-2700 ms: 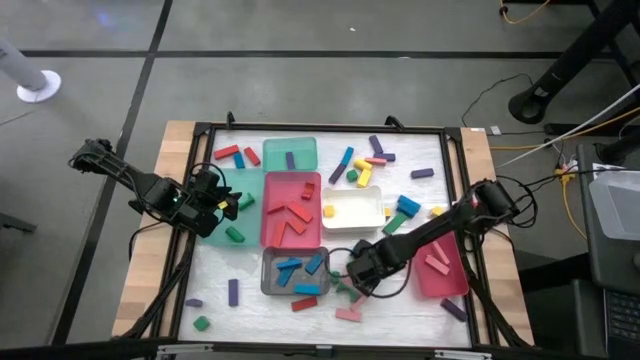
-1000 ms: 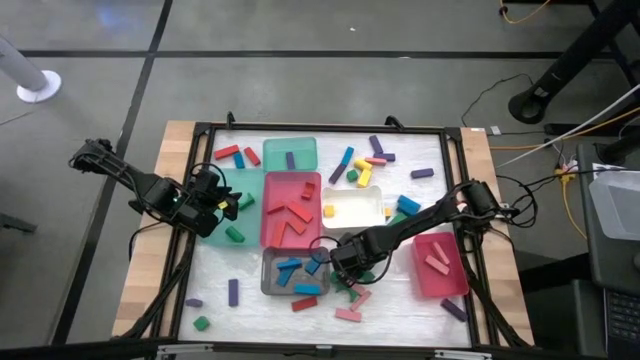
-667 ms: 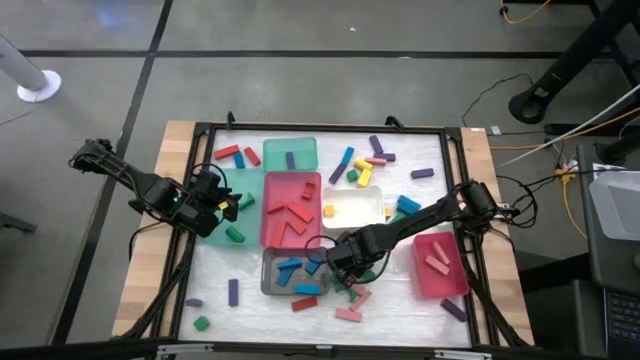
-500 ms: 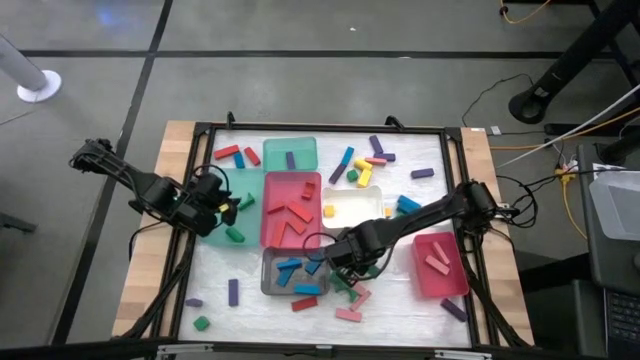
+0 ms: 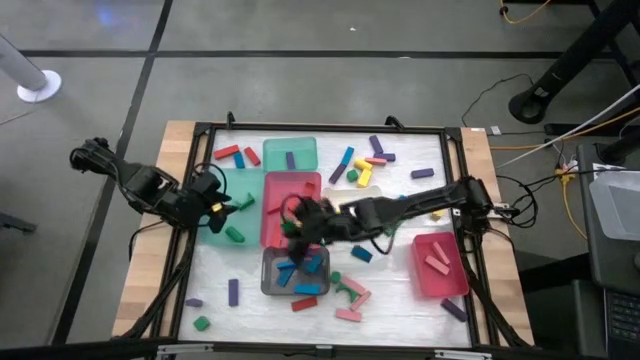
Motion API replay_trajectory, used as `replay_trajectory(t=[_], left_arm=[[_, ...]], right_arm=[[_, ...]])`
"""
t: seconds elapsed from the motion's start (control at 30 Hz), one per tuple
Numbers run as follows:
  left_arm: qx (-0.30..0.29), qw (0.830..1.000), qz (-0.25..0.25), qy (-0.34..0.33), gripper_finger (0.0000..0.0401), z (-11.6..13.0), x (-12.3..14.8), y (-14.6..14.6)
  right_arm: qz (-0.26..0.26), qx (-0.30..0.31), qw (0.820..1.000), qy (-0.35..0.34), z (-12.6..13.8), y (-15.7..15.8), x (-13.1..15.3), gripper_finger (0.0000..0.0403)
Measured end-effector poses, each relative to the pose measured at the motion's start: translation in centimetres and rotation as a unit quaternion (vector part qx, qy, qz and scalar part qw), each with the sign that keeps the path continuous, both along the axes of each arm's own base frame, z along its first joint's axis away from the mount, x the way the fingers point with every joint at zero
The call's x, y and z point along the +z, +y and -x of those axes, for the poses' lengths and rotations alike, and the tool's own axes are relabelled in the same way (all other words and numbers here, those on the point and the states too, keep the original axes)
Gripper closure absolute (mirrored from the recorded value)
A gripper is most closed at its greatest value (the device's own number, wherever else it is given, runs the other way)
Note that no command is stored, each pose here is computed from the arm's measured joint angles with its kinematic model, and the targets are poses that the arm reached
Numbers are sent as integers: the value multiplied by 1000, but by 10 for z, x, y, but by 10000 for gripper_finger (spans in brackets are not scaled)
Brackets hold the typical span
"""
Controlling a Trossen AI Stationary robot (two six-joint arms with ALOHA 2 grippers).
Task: Sort blocks
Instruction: Put the green block into the bottom green bin
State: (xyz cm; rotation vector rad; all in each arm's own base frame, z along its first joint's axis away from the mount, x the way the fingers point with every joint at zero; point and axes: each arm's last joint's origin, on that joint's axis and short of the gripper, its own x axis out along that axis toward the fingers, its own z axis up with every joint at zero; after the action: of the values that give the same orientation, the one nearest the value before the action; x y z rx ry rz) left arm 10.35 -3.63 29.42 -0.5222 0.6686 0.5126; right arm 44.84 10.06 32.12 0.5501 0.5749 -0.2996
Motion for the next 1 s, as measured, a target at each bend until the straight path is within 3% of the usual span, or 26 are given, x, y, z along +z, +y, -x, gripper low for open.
replay_trajectory(t=[0.17, 0.27, 0.67, 0.83, 1.0], left_arm=[[10, 1000, 8, -18, 216, 4, 4, 3], [19, 999, 17, -27, 216, 7, 5, 4], [23, 999, 21, -45, 216, 13, 8, 8], [38, 998, 3, -55, 216, 13, 9, 9], [67, 995, -22, -74, 216, 13, 10, 11]], right_arm=[[28, 21, 988, -150, -47, -26, -10, 266], [37, 22, 979, -198, -67, -43, -27, 264], [28, -11, 968, -249, -110, -93, -119, 263], [4, 0, 971, -239, -112, -98, -129, 256], [6, -4, 971, -239, -112, -105, -129, 204]])
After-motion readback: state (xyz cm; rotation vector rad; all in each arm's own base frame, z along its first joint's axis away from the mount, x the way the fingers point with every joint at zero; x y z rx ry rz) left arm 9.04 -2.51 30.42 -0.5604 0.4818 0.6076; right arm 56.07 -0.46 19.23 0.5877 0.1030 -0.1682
